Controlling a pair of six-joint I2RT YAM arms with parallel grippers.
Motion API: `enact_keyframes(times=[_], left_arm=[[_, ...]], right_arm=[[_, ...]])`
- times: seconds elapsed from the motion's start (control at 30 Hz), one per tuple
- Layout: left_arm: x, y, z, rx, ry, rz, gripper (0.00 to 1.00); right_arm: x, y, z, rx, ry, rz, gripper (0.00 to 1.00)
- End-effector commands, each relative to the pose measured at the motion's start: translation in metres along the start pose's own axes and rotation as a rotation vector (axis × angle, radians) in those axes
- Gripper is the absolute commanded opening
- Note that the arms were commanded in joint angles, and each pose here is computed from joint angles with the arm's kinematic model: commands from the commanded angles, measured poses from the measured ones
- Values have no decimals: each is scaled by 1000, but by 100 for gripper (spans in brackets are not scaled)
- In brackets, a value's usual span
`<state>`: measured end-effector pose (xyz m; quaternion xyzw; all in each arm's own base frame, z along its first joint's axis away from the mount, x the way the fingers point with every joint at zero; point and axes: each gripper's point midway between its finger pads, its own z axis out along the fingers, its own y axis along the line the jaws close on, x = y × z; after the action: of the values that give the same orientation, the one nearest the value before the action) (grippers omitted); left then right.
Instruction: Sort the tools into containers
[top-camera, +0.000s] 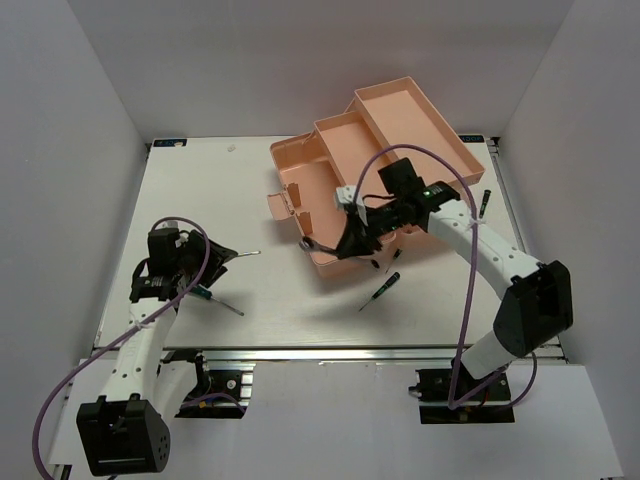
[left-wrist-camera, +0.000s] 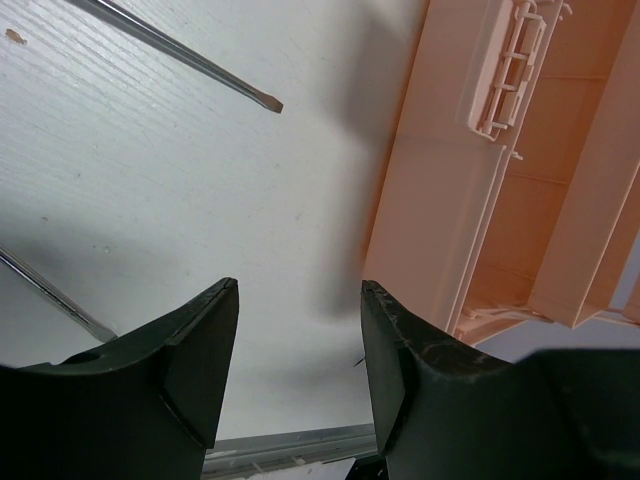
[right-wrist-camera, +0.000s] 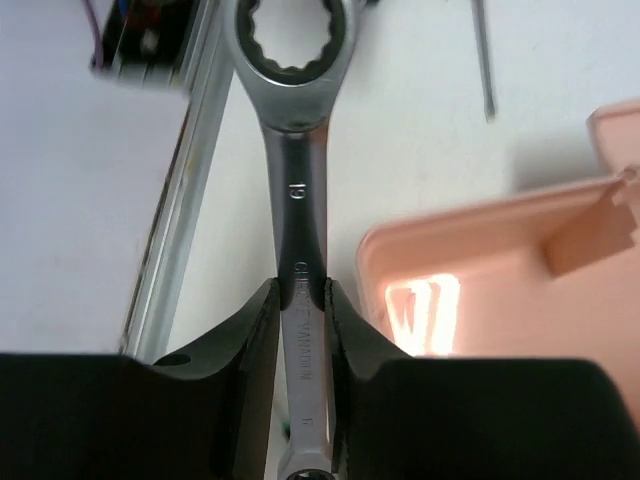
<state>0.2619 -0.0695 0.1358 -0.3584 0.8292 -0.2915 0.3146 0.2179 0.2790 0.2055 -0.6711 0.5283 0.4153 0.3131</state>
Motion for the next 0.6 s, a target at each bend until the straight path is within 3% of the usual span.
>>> enact_keyframes(times=[0.0,0.03,0.1,0.13,0.27,0.43,0.5,0.57], left_arm=[[-9,-17,-8,38,-18,34,62],[-10,-18,-9,40,-22,35,62],[-9,-17,-10,37,-25,30,62],[-10,-17,-11,38,-29,27,62],[-8,-7,-13,-4,-36,9,62],[-11,11,-9,-103,-64,-52,62],[-11,19,-4,-146,-65,-117,61],[-13,24,2,-184,-76,-197,61]], right_arm=[[-73,-43,8,73,-222,200,0],[-77,-53,11,95,-247,393,0],[-94,-86,7,201,-308,429,0],[-92,-98,10,221,-326,533,0],[-95,-152,2,367,-392,669,0],[-63,-211,1,593,-346,761,0],[-63,-222,-1,622,-327,744,15],[-51,-222,4,610,-293,759,40]])
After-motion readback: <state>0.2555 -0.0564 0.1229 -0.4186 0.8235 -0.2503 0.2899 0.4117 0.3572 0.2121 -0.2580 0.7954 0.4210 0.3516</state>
